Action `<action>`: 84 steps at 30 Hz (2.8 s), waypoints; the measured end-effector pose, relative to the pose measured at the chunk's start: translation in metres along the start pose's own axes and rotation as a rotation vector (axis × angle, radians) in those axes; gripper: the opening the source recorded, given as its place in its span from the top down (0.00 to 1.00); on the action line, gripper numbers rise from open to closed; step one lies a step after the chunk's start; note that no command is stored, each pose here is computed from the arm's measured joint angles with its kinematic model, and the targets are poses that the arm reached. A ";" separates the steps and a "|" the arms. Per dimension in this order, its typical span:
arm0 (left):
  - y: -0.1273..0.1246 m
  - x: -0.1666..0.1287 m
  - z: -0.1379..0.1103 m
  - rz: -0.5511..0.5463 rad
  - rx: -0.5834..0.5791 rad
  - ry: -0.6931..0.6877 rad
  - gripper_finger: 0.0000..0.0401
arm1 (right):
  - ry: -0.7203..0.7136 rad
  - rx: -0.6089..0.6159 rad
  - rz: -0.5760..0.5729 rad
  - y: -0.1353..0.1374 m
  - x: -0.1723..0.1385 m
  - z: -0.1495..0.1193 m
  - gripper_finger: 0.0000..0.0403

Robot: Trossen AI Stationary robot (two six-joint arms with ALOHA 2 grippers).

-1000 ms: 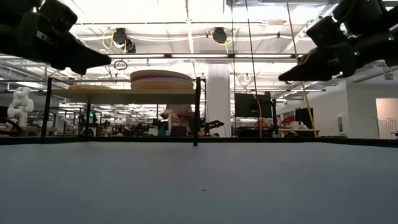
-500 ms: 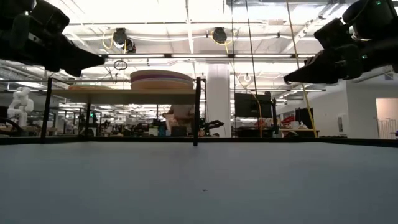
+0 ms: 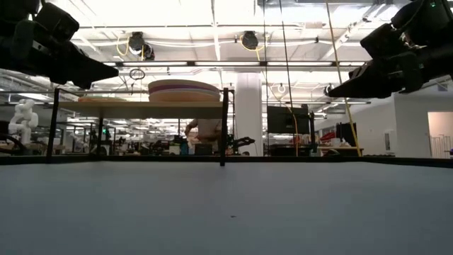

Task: Place and stack plates onto a shelf
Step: Return to Home Position

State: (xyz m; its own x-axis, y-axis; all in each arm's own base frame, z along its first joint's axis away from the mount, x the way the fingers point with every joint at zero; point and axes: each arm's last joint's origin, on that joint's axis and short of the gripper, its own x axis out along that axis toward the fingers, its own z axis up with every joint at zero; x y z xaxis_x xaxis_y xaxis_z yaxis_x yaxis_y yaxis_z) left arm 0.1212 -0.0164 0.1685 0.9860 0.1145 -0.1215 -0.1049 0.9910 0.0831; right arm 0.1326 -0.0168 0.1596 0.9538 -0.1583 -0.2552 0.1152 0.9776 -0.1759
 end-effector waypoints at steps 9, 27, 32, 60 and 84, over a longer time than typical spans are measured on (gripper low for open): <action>0.000 0.000 0.000 0.001 0.000 -0.001 0.99 | -0.022 -0.004 -0.004 0.002 -0.005 -0.012 1.00; 0.000 0.000 0.000 0.002 0.012 -0.001 0.99 | -0.115 0.016 -0.021 0.000 -0.017 -0.008 1.00; 0.001 0.000 0.000 0.018 0.011 0.000 0.99 | -0.130 0.022 -0.022 0.000 -0.021 -0.007 1.00; 0.000 0.000 0.000 0.014 -0.036 -0.001 0.99 | -0.210 0.191 0.206 0.014 -0.033 -0.003 1.00; -0.006 -0.011 0.008 -0.158 0.031 -0.096 0.99 | -0.221 0.145 0.186 0.016 -0.034 -0.002 1.00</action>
State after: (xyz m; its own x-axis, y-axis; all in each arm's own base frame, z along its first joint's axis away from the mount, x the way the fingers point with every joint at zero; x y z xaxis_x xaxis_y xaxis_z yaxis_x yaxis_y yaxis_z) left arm 0.1117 -0.0245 0.1770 0.9978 -0.0513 -0.0411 0.0552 0.9934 0.1008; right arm 0.1018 0.0043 0.1633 0.9976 0.0433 -0.0547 -0.0436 0.9990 -0.0043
